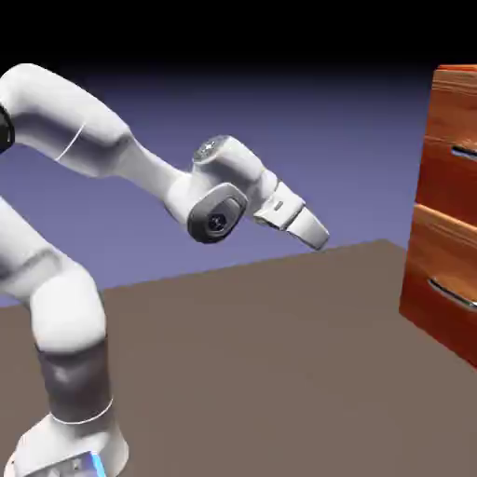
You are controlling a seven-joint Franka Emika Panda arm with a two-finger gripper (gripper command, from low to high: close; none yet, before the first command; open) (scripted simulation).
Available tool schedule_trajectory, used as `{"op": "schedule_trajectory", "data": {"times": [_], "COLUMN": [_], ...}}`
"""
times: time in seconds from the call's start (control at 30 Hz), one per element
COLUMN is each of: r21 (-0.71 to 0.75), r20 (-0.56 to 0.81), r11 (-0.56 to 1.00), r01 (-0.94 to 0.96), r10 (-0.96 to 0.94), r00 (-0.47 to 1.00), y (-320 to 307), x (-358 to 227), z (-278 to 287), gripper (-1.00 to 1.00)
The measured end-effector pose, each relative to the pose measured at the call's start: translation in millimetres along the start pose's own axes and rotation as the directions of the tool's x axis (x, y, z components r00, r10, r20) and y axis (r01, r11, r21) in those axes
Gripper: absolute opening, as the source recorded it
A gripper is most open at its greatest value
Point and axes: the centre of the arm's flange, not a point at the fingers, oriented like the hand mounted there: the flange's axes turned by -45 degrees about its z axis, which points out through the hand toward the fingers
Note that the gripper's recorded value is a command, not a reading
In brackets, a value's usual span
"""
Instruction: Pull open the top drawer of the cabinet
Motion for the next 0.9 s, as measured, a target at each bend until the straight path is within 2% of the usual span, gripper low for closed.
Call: {"op": "schedule_trajectory", "data": {"times": [0.23, 0.43, 0.7, 0.9], "r21": [-0.123, -0.229, -0.388, -0.519], "r20": [-0.197, -0.347, -0.480, -0.506], "r11": [0.992, 0.973, 0.921, 0.846], "r01": [-0.035, -0.030, 0.033, 0.121], "r10": [0.010, -0.053, -0.233, -0.418], "r00": [0.980, 0.937, 0.846, 0.754], "y": [56, 76, 57, 15], "x": [71, 114, 158, 189], "z": [-81, -158, -244, -278], "gripper": [0.00, 0.00, 0.00, 0.00]}}
